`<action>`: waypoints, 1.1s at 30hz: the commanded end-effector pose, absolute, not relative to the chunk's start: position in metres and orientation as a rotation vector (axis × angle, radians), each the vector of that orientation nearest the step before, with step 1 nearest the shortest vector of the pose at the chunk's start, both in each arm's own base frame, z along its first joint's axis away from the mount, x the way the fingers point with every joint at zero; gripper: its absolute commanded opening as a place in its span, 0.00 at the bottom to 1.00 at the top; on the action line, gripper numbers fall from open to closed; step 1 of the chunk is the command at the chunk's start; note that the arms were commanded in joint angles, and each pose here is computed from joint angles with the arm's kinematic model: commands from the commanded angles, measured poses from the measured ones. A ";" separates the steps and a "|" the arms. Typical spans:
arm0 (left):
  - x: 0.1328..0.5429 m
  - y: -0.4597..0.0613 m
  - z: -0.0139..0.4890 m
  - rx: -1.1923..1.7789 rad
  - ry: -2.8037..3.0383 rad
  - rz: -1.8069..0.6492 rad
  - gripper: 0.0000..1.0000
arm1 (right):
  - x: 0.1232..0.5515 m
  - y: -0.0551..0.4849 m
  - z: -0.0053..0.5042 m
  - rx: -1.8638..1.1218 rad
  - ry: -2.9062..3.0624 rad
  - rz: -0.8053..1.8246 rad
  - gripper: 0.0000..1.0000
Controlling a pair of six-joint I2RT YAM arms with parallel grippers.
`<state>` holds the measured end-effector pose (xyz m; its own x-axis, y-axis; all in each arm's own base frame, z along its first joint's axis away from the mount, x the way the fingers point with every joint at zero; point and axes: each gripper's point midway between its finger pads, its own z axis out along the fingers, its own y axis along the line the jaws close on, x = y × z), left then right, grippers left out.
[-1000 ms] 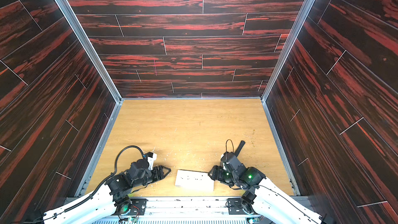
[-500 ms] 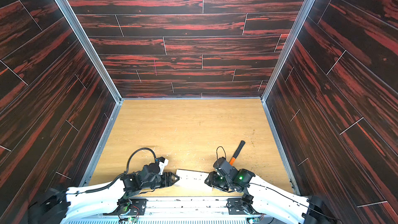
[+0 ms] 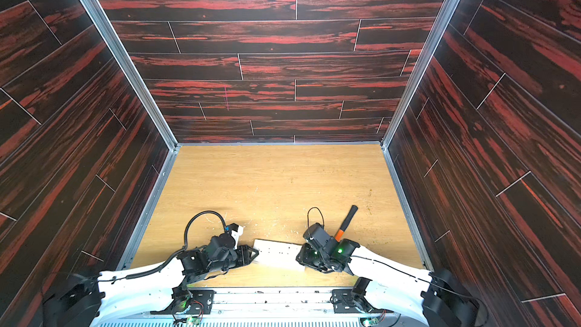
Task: Use a claw hammer to pull out a nail
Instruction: Move the mounting plate to the center of the board.
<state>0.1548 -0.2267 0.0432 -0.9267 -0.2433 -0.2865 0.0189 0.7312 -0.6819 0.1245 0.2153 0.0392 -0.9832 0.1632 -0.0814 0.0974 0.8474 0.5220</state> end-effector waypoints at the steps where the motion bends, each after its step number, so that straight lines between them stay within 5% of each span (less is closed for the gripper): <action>1: 0.161 -0.213 0.042 -0.237 2.552 -0.996 0.38 | 0.146 0.225 0.043 0.198 2.832 0.848 0.42; 21: 0.229 -0.221 0.034 -0.341 2.558 -1.000 0.19 | 0.224 0.236 0.055 0.210 2.740 0.915 0.39; 33: 0.324 -0.243 0.043 -0.332 2.528 -1.158 0.19 | 0.337 0.235 0.067 0.236 2.634 0.962 0.37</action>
